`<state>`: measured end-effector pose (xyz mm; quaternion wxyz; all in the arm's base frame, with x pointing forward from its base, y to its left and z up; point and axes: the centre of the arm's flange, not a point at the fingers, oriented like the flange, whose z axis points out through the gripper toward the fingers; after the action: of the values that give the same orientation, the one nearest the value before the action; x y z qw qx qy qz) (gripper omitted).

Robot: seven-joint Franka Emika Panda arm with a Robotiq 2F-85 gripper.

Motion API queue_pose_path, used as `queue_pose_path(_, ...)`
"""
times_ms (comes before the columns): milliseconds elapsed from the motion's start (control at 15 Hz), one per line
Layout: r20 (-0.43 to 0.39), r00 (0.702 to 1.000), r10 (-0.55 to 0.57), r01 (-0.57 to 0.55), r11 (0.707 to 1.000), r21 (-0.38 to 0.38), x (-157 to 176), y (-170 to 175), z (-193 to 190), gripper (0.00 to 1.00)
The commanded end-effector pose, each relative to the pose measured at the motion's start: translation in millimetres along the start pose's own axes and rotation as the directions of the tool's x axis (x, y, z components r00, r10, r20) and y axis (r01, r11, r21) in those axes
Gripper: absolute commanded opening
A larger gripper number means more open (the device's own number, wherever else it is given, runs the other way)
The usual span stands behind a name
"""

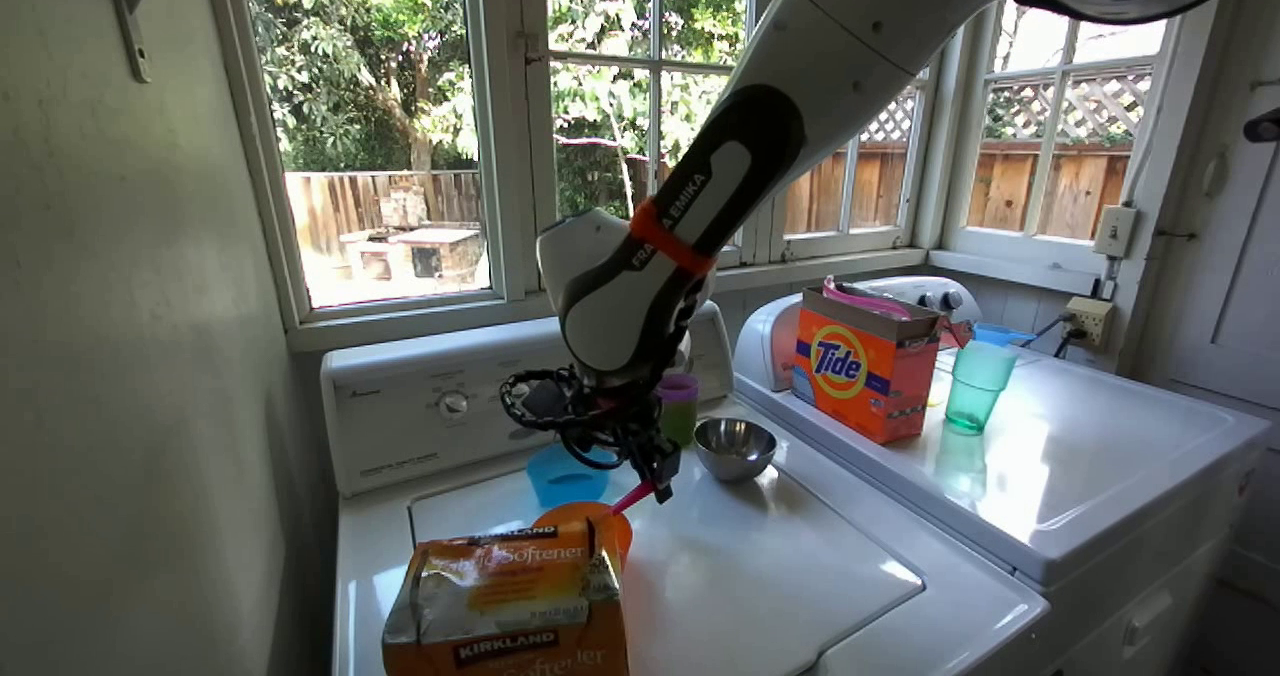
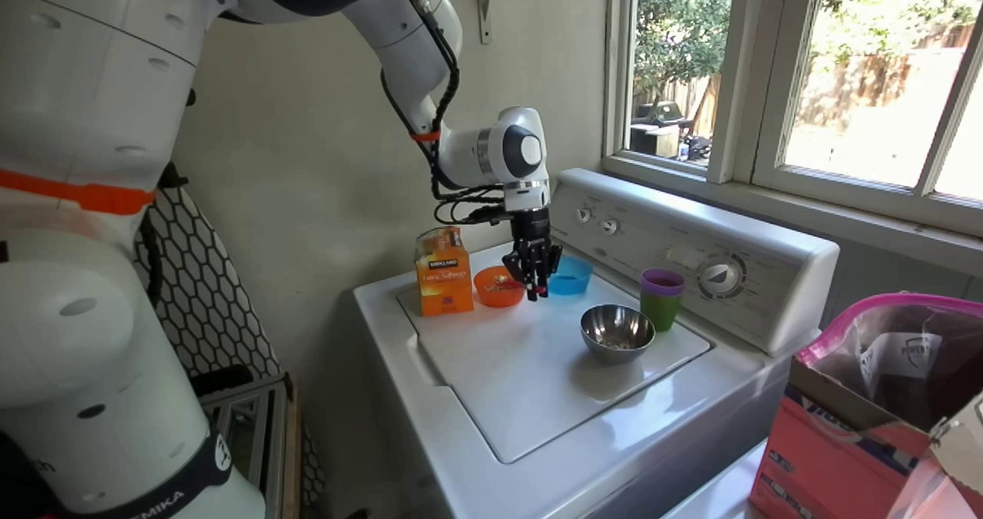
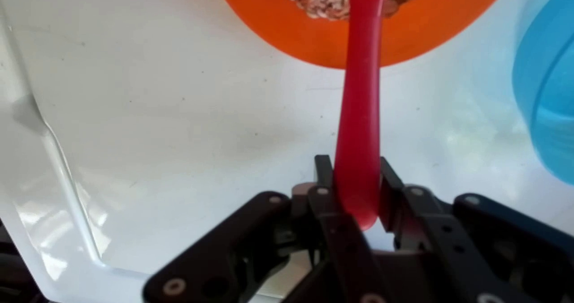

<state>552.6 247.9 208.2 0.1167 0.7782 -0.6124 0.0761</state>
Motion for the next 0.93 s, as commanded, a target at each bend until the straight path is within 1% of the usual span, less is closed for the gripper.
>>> queue_pose_path(0, 0.079, 0.996, 0.028, -0.028, 1.000, -0.002, 13, 17, 10, 0.06)
queue_pose_path(467, 0.165, 0.981, 0.106, -0.101, 0.994, -0.038, 40, 24, 22, 0.06)
queue_pose_path(867, 0.193, 0.972, 0.137, -0.134, 0.991, -0.028, 46, 20, 6, 0.06)
